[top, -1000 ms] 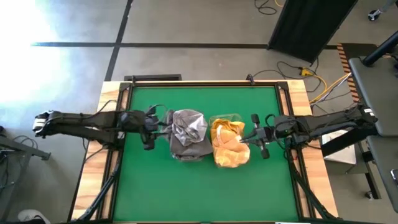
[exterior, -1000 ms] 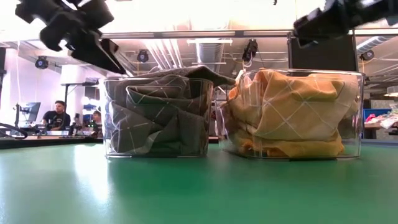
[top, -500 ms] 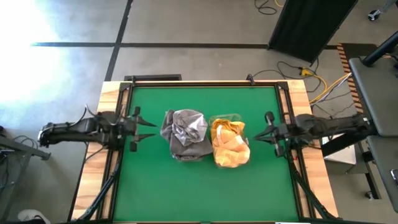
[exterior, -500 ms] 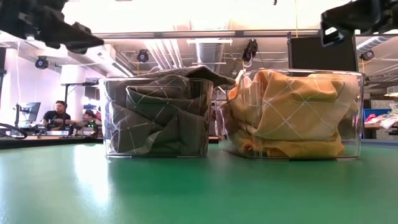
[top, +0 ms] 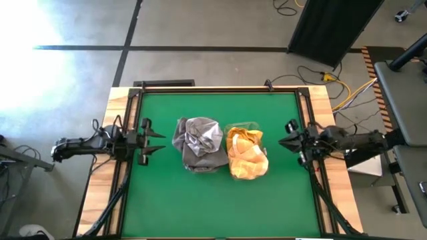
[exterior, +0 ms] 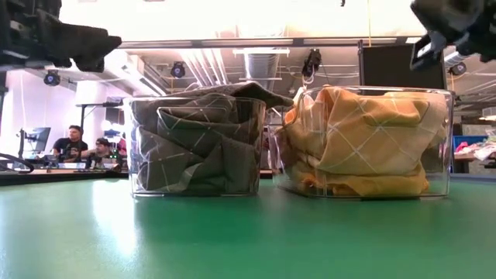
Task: Sort towels by color in basket
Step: Return to Home Position
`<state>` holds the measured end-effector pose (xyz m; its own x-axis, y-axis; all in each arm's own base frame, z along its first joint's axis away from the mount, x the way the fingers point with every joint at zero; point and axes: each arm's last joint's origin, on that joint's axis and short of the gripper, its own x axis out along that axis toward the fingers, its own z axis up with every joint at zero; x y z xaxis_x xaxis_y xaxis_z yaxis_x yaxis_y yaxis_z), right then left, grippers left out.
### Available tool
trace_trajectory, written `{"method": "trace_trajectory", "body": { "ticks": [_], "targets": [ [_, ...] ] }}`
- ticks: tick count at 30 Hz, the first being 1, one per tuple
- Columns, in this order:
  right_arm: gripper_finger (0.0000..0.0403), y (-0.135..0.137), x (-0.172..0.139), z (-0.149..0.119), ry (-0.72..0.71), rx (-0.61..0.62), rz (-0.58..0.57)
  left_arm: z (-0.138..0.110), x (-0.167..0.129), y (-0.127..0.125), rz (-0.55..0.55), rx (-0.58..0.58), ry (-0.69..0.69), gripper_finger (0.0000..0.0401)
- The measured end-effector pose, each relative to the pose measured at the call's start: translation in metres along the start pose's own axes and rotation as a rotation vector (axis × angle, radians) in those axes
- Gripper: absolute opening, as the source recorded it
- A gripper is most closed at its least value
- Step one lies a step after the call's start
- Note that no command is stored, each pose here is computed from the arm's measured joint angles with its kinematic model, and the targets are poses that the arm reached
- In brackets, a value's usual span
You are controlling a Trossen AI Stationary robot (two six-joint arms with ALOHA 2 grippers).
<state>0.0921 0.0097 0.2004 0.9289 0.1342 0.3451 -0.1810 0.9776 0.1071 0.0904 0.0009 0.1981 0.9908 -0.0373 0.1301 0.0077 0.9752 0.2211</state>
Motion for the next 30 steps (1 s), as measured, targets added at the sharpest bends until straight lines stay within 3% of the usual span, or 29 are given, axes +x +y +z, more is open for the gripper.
{"method": "trace_trajectory", "body": {
  "ticks": [4,7,18,24,30],
  "targets": [
    [0.0018,-0.003,0.0,-0.009,0.089,0.052,-0.025,-0.018,0.003,-0.005,-0.024,-0.096,-0.018,0.0156],
    [0.0018,-0.004,-0.001,-0.007,0.077,0.009,-0.035,-0.026,0.003,-0.006,-0.039,-0.135,0.075,0.0156],
    [0.0018,-0.014,-0.002,-0.009,0.103,-0.082,-0.135,-0.032,0.005,-0.006,0.006,-0.134,0.137,0.0156],
    [0.0018,-0.014,-0.002,-0.011,0.124,-0.12,-0.134,-0.031,0.006,-0.006,0.003,-0.137,0.157,0.0155],
    [0.0018,-0.016,-0.003,-0.021,0.235,-0.144,-0.148,-0.033,0.007,-0.006,0.001,-0.137,0.173,0.0155]
  ]
}}
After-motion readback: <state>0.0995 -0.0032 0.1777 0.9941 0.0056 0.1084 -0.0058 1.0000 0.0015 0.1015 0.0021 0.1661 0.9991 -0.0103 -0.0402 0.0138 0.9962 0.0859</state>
